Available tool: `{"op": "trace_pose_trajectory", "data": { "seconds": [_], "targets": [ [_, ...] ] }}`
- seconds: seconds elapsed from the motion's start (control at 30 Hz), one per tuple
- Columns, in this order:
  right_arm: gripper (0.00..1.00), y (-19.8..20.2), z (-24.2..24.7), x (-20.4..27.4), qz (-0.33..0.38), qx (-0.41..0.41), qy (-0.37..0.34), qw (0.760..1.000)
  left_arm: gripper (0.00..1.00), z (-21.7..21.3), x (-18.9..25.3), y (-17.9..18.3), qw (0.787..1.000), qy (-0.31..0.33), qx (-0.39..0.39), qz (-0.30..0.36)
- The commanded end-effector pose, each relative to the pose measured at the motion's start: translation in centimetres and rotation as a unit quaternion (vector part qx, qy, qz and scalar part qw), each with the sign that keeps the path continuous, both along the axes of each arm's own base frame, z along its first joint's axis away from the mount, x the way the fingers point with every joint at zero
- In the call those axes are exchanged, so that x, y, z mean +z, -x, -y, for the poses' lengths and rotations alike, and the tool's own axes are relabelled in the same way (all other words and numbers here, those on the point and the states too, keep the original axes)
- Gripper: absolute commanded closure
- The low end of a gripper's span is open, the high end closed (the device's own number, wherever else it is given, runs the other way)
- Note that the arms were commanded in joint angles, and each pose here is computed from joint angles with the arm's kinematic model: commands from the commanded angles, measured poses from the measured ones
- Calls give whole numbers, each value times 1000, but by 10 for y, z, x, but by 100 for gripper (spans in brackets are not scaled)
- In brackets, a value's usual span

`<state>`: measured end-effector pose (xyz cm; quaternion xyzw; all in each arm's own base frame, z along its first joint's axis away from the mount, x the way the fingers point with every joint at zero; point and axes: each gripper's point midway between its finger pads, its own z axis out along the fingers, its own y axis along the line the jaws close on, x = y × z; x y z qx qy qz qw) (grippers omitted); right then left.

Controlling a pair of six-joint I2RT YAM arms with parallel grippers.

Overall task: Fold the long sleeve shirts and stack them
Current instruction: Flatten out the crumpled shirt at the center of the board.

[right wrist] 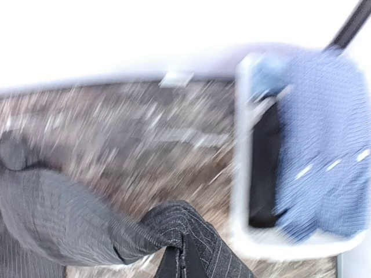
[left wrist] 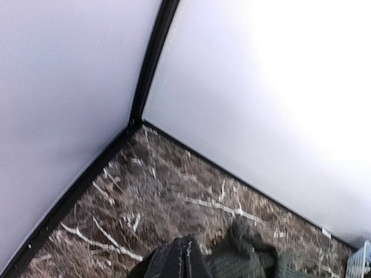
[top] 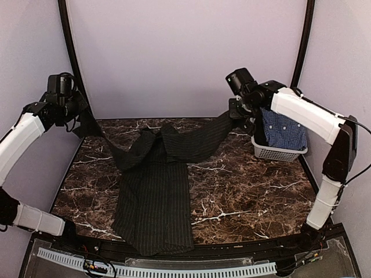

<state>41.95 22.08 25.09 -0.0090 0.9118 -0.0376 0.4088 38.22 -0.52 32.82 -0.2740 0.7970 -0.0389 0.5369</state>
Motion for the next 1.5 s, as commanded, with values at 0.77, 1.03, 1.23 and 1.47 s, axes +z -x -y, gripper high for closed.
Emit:
{"op": "trace_pose_trajectory", "data": {
  "seconds": [0.77, 1.03, 1.23, 1.47],
  "targets": [
    [100, -94, 160, 147, 161, -76, -39, 983, 100, -111, 134, -79, 986, -108, 110, 63],
    [100, -75, 63, 90, 94, 30, -41, 994, 100, -96, 125, -108, 993, -91, 55, 46],
    [100, -43, -6, 17, 25, 101, -45, 994, 100, -70, 43, -122, 999, -31, -10, -17],
    [100, -13, -9, -71, -48, 99, -39, 993, 100, -16, -53, -107, 992, 16, -85, -89]
  ]
}}
